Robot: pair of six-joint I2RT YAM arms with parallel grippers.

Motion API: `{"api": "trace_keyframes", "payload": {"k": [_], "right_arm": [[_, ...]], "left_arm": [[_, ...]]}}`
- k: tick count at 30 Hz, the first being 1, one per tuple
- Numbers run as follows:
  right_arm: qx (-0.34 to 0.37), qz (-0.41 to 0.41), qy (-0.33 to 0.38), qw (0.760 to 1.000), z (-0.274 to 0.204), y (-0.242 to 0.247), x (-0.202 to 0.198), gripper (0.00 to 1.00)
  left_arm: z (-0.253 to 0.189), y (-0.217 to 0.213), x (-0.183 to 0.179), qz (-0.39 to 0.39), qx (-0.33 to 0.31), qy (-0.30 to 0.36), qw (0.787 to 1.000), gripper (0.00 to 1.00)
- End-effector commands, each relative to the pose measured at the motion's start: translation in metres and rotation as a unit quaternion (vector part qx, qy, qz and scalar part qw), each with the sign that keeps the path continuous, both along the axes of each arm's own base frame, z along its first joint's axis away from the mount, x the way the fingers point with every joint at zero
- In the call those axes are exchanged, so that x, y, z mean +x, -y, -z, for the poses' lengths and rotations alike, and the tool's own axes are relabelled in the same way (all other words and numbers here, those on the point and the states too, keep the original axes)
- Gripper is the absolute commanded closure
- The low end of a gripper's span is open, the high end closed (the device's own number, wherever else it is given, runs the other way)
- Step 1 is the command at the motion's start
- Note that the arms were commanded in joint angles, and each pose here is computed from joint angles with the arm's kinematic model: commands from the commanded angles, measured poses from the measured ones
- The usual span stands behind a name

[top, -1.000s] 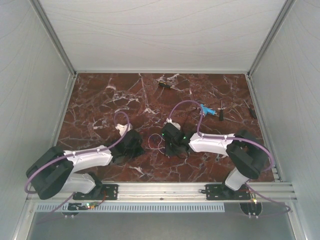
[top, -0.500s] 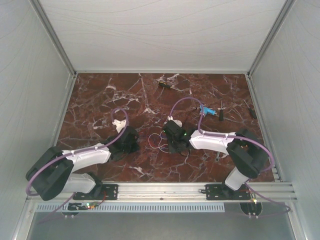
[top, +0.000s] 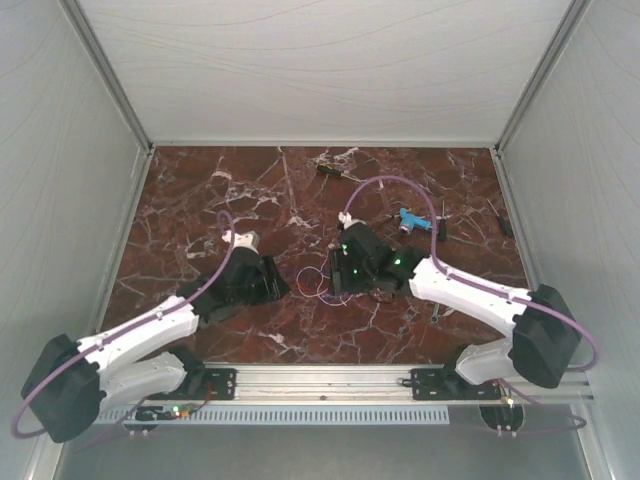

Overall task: Zip-tie the wires
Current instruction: Move the cable to the center of the board.

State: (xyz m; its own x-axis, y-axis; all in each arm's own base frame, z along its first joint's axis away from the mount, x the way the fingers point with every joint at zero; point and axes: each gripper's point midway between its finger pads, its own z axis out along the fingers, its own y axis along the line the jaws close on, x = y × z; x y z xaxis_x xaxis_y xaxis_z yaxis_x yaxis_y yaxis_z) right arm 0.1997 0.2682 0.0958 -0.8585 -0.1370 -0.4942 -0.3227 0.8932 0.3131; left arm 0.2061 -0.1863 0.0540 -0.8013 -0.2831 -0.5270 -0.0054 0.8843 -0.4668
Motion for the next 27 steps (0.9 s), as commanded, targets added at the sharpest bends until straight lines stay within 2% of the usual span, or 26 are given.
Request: {"api": "trace_keyframes", "payload": {"k": [1,5,8,9,14,18,27], "right_arm": [[0.006,0.042,0.058,0.997,-0.042,0.015,0.034,0.51],[-0.012,0.133,0.082,0.988,-0.051,0.048,0.079,0.31],[-0.021,0.203,0.088,0.975,-0.05,0.075,0.112,0.28],[-0.025,0.226,0.087,0.97,-0.049,0.084,0.122,0.28],[-0.062,0.293,0.077,0.951,-0.027,0.111,0.169,0.35],[-0.093,0.304,0.045,0.947,0.005,0.112,0.198,0.4],[-0.153,0.303,0.002,0.941,0.055,0.107,0.226,0.52]], "left_arm": [[-0.042,0.004,0.003,0.021,-0.007,0.03,0.999,0.39],[-0.068,-0.003,0.001,0.025,0.003,0.046,0.999,0.23],[-0.089,-0.006,-0.007,0.032,-0.002,0.046,0.998,0.02],[-0.095,-0.008,-0.01,0.034,-0.001,0.047,0.998,0.01],[-0.109,-0.026,-0.022,0.032,0.014,0.057,0.998,0.0],[-0.103,-0.033,-0.031,0.035,0.011,0.064,0.997,0.0],[-0.111,-0.034,-0.031,0.046,-0.009,0.114,0.992,0.0]]}}
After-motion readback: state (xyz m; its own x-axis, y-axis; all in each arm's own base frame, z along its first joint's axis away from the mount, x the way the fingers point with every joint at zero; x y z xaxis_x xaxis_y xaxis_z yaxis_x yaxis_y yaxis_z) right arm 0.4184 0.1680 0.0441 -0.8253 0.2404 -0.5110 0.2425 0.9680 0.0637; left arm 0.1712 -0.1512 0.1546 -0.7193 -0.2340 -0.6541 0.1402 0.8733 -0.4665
